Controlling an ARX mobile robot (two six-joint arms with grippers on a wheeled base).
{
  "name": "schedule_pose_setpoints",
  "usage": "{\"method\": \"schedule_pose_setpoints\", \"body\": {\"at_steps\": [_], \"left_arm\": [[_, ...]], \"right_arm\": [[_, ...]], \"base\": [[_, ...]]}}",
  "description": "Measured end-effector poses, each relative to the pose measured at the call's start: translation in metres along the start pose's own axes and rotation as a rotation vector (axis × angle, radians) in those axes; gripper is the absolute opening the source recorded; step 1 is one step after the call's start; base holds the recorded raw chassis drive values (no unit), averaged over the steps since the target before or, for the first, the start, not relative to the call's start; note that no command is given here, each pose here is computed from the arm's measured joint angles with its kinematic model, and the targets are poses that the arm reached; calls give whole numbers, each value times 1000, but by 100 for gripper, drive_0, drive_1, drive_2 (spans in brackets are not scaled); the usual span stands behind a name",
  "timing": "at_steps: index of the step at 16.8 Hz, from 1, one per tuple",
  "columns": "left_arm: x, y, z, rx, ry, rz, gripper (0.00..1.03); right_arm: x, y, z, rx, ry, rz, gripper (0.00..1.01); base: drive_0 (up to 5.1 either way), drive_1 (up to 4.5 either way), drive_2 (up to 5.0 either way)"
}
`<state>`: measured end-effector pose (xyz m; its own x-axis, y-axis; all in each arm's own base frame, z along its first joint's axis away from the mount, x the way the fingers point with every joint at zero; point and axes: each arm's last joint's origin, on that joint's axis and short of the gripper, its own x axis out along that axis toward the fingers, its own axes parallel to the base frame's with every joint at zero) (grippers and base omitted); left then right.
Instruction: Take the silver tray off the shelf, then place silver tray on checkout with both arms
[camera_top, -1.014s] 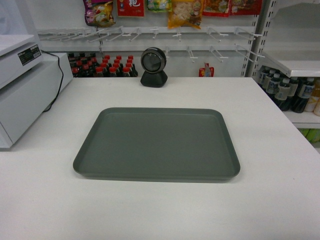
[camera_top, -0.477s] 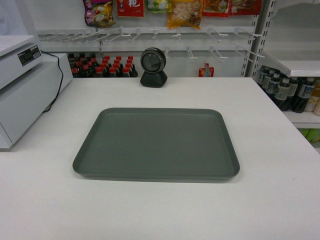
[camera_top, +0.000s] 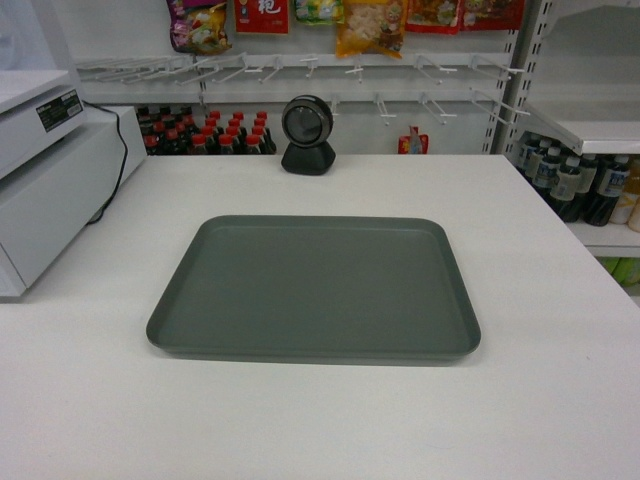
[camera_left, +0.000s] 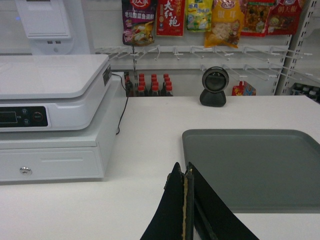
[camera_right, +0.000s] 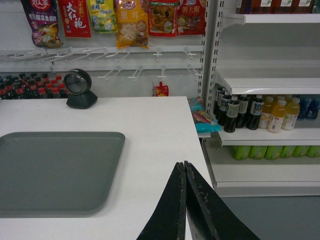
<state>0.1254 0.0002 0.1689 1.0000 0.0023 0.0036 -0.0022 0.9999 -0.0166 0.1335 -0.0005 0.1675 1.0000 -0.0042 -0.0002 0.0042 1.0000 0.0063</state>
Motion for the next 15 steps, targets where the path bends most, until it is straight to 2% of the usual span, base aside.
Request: {"method": "schedule_pose_setpoints", "body": {"at_steps": [11,12,13,14,15], "left_arm": [[-18,0,1,0,-6,0,1],[-24,0,-6,0,48,-2,1],[-28,0,-1,0,-10,-4,1],[-28,0,-1,0,-3,1,1],[-28,0,-3,0,11,-1,1]], "right_arm": [[-23,0,3,0,-13,0,2],[-24,0,3,0,-14,0,2],[-25,0,3,0,-13,0,2],[-26,0,2,0,-11,0,2],[-32,0,-3,0,39,6,2]], "base": [[0,0,0],[0,0,0],[0,0,0],[0,0,0],[0,0,0]]}}
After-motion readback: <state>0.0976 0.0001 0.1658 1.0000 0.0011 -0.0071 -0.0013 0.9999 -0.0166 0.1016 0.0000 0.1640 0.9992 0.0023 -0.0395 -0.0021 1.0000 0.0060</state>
